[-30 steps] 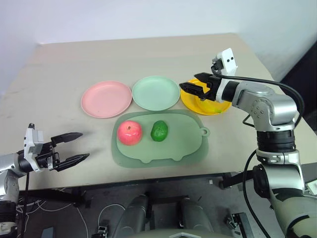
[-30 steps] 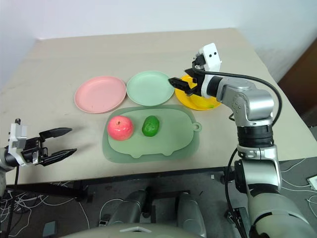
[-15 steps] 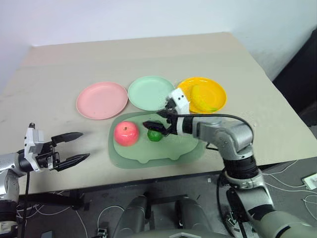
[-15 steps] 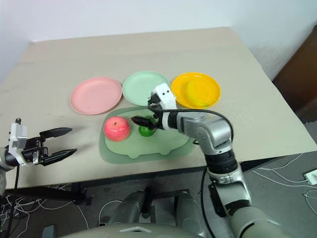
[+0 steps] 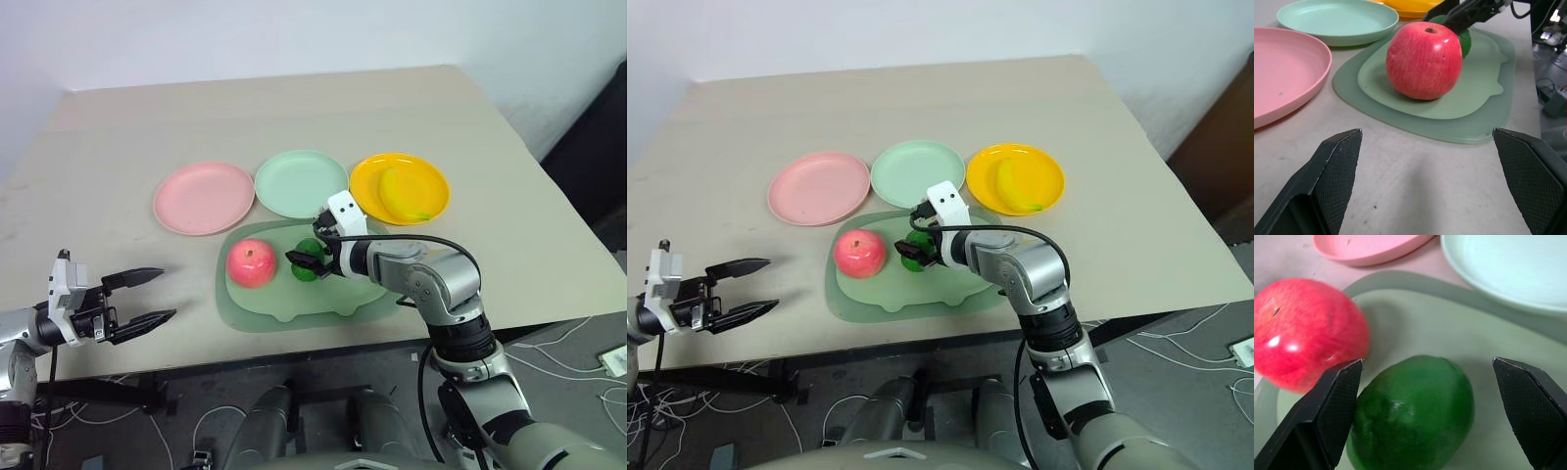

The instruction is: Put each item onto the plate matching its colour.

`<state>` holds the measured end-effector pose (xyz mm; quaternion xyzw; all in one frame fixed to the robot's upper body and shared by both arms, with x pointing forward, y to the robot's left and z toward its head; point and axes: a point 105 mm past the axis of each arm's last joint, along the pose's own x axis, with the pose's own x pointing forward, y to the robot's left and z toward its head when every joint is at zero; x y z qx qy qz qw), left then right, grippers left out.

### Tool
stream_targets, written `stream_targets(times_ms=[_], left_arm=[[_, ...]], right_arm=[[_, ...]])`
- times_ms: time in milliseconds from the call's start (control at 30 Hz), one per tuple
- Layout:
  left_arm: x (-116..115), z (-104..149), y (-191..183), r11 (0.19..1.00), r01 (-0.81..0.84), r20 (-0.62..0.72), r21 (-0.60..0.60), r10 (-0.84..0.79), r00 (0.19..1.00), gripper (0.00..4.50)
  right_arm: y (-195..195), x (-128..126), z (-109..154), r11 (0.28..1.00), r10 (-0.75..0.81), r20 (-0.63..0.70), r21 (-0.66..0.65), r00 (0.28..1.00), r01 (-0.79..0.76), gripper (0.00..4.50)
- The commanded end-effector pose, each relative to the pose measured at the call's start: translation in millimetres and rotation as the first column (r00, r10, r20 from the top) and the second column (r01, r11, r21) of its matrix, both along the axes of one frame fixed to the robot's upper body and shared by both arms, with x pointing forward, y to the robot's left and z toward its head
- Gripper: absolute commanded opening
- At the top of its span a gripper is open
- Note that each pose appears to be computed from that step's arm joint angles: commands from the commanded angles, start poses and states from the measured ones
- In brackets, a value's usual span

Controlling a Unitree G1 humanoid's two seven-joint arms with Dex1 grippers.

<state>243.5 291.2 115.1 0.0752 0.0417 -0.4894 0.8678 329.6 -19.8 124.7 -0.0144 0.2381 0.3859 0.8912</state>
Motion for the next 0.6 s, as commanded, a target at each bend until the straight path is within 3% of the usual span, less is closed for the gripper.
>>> stream_targets(times_ms=[33,300,400,600], left_arm=[[0,5,-3,1.000,0.012,0.035,0.000,-0.012,0.999,4.50],[0,2,-5,1.000,0.013,0.035,-0.007,-0.013,0.999,4.50],[0,2,-4,1.000,0.010,0.036,-0.007,-0.010,0.999,4.50],[0,1,-3,1.000,0.005,0.037,-0.007,-0.005,0.999,4.50]], right_arm=[[2,-12,-5,1.000,0.025,-0.054,-0.017,0.998,-0.026,4.47],[5,-15,-5,0.999,0.032,-0.061,-0.024,0.998,-0.034,4.47],[4,-12,-4,0.999,0.024,-0.051,-0.027,0.998,-0.026,3.87],[3,-6,0,1.000,0.012,-0.029,-0.023,1.000,-0.013,2.09]])
